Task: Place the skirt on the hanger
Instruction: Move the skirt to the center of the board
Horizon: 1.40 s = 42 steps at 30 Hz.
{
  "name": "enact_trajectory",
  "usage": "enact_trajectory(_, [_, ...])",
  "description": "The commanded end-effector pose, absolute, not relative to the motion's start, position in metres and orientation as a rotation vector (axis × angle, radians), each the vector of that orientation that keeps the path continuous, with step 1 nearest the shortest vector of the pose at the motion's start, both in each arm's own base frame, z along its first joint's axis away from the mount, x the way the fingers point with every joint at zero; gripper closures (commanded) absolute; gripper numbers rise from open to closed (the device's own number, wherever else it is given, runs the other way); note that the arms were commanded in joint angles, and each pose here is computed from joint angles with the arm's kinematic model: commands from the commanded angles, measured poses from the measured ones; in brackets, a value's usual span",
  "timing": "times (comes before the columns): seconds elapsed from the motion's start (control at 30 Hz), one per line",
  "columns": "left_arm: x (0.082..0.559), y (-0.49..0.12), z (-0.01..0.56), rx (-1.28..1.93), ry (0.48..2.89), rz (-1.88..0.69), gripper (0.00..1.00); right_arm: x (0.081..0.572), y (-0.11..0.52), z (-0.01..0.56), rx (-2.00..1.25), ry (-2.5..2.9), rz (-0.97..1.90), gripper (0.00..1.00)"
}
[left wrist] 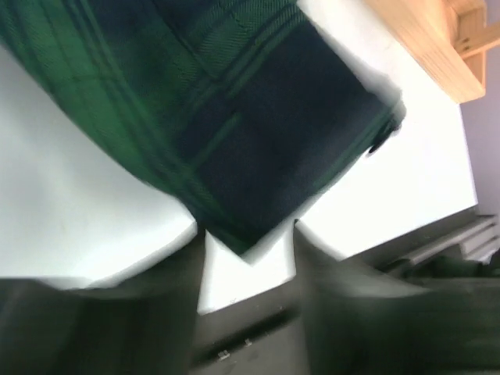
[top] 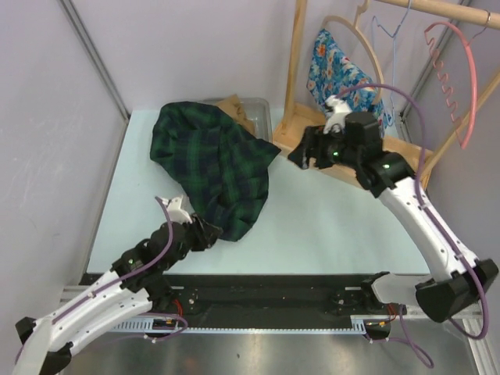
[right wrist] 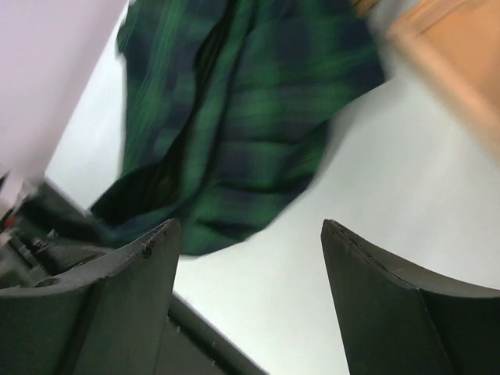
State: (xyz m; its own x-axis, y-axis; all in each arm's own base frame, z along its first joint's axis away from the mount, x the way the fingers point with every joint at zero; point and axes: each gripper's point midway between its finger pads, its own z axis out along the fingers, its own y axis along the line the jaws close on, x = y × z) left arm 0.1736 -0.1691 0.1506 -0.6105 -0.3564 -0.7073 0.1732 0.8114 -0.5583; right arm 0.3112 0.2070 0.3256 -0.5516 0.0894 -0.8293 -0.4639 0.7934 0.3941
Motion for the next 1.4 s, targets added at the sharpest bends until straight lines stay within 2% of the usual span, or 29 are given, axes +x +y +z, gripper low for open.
enact_trajectory(0.0, [0.153, -0.164, 0.120, -0.319, 2.193, -0.832, 0.33, 0.290, 0.258, 0.288, -0.432, 2.131, 0.767, 0.22])
enact_trajectory(0.03, [0.151, -0.154, 0.117, -0.340, 2.211, -0.777, 0.22, 0.289, 0.270, 0.278, -0.444, 2.141, 0.784, 0.21])
enact_trajectory(0.1, [0.161, -0.136, 0.141, -0.401, 2.128, -0.712, 0.14, 0.279, 0.291, 0.270, -0.487, 2.155, 0.844, 0.21])
enact_trajectory(0.23, [0.174, -0.105, 0.177, -0.428, 2.028, -0.548, 0.08, 0.269, 0.323, 0.238, -0.551, 2.223, 0.861, 0.19])
enact_trajectory(0.4, [0.191, -0.084, 0.207, -0.496, 1.989, -0.333, 0.08, 0.253, 0.370, 0.187, -0.636, 2.310, 0.882, 0.19])
enact_trajectory(0.63, [0.202, -0.069, 0.221, -0.575, 1.981, -0.139, 0.07, 0.254, 0.431, 0.163, -0.601, 2.289, 0.998, 0.20])
enact_trajectory(1.2, [0.202, -0.069, 0.218, -0.600, 2.004, -0.177, 0.06, 0.281, 0.471, 0.118, -0.326, 2.326, 0.958, 0.21])
enact_trajectory(1.37, [0.201, -0.070, 0.217, -0.587, 2.014, -0.183, 0.06, 0.282, 0.471, 0.131, -0.297, 2.297, 0.953, 0.23])
